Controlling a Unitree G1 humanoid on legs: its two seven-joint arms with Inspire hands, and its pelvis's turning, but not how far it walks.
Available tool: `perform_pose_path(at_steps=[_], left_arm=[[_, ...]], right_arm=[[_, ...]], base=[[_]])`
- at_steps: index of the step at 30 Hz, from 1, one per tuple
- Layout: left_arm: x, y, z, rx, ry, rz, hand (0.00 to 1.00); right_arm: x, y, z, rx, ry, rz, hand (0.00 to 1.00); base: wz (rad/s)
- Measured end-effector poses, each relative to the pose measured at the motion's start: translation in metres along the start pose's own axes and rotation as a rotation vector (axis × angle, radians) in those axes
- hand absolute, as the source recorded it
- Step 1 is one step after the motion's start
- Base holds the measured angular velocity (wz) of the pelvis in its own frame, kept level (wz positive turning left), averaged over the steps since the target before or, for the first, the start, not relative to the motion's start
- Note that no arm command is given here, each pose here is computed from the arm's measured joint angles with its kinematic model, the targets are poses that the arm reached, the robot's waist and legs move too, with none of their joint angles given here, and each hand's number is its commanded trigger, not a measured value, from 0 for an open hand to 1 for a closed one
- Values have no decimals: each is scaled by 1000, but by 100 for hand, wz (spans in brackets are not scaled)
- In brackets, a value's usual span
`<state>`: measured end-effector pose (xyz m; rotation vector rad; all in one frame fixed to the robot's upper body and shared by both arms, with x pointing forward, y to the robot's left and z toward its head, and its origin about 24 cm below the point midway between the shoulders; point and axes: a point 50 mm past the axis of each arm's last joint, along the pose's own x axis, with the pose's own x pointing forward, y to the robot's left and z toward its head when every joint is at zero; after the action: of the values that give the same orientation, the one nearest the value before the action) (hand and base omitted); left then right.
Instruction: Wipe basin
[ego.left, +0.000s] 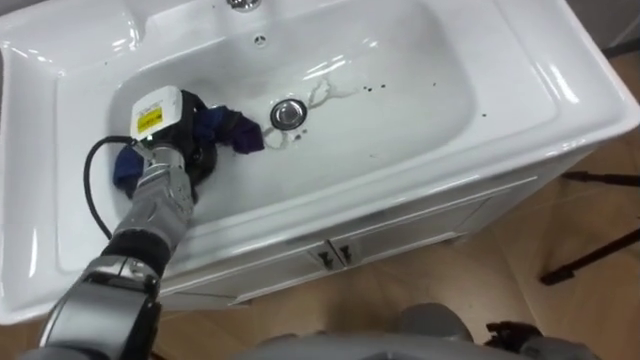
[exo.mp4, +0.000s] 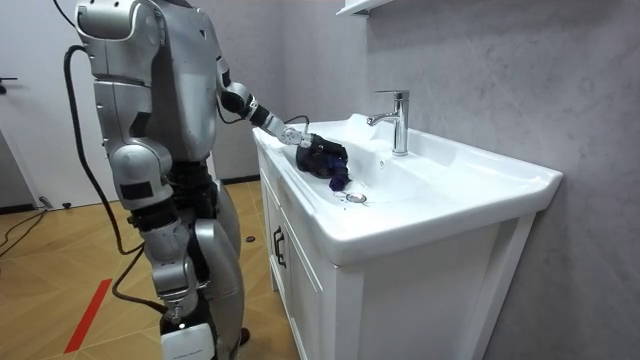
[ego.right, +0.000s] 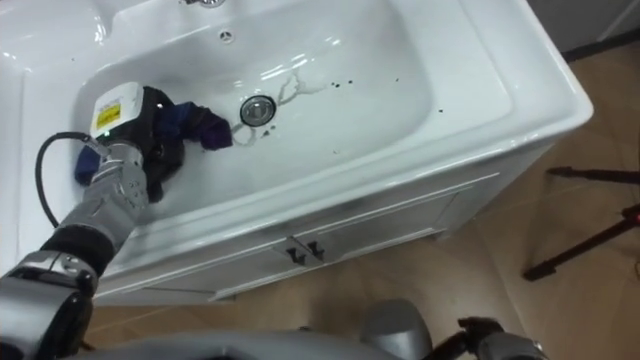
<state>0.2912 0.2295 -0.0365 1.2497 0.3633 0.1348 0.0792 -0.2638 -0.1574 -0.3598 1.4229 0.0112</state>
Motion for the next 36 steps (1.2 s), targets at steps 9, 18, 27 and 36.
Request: perform_pose_path(at_steps=[9, 18, 27, 36], left_arm=[[17, 17, 10, 22, 4, 47, 100], [23, 17, 32, -298, 74, -6, 100], [32, 26, 73, -529, 30, -92, 100], [32, 27, 74, -659, 38, -105, 100]], right_arm=[[-2, -9, 33, -5, -96, -63, 0], [-5, -12, 56, -10, -153, -121, 0], [-12, -6, 99, -69, -291, -148, 0], [-15, -3, 109, -134, -328, -179, 0]], base=[[-5], [-4], [5], [0]])
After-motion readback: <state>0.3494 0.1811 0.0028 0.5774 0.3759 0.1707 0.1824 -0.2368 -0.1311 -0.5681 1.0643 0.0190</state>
